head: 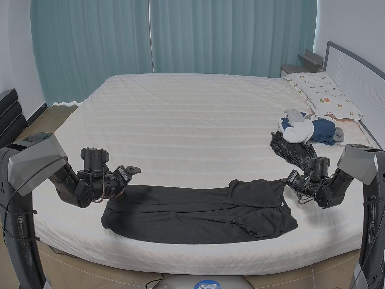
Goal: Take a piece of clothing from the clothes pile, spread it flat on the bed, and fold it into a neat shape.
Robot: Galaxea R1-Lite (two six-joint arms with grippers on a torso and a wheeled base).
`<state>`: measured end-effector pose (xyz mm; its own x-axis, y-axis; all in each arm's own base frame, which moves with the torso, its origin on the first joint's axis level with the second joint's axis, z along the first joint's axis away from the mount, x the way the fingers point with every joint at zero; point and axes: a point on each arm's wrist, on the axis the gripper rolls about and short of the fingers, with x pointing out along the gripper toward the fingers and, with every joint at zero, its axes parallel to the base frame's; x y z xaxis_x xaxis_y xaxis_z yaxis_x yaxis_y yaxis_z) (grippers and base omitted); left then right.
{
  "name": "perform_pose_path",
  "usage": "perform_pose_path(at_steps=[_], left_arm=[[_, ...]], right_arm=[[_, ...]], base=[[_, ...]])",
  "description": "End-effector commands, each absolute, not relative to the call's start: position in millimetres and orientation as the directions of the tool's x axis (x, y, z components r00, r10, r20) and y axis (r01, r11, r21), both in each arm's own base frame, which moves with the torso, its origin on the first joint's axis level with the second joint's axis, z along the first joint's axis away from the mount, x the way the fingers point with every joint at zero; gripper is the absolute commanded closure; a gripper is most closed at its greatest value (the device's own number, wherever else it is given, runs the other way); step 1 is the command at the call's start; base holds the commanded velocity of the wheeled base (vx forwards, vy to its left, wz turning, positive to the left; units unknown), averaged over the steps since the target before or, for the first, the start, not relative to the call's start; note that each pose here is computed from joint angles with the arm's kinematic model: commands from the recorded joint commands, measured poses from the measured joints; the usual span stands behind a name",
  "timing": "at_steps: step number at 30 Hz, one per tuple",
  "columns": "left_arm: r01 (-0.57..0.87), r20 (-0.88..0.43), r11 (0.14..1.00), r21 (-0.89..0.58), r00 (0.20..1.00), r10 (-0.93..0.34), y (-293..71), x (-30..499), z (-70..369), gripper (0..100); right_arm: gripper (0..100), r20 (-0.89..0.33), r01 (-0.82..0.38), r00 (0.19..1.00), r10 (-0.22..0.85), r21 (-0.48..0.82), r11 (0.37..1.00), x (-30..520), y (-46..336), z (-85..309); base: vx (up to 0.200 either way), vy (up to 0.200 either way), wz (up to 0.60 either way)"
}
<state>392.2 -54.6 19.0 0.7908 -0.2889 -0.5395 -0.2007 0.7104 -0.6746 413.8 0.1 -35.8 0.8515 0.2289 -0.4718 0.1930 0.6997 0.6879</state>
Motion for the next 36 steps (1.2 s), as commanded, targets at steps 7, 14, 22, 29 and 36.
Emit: perform_pose_path(at_steps=[7, 14, 22, 29, 36], left_arm=[[-0.227, -0.629, 0.78, -0.583, 0.734, -0.257, -68.5, 387.9, -17.3, 0], [-0.295, -0.728, 0.803, -0.518, 0.644, -0.234, -61.6, 375.2, -8.7, 0], [-0.321, -0.745, 0.805, -0.499, 0.634, -0.209, -49.1, 373.9, 1.0, 0], [-0.326, -0.723, 0.796, -0.51, 0.664, -0.191, -39.8, 375.7, 13.3, 0], [-0.349, -0.693, 0.784, -0.513, 0.707, -0.138, -27.9, 381.9, 26.4, 0]], right_arm=[[100, -0.471, 0.192, 0.852, 0.23, 0.688, 0.7, 414.1, 0.3, -35.8], [100, -0.469, 0.191, 0.853, 0.23, 0.689, 0.699, 413.9, 0.3, -34.8], [100, -0.469, 0.194, 0.853, 0.227, 0.689, 0.698, 413.9, -0.9, -34.8], [100, -0.469, 0.194, 0.853, 0.227, 0.689, 0.698, 413.9, -0.9, -34.8], [100, -0.467, 0.191, 0.856, 0.223, 0.686, 0.702, 408.8, -2.8, -27.1]], base=[[0.0, 0.0, 0.0], [0.0, 0.0, 0.0], [0.0, 0.0, 0.0], [0.0, 0.0, 0.0], [0.0, 0.0, 0.0]])
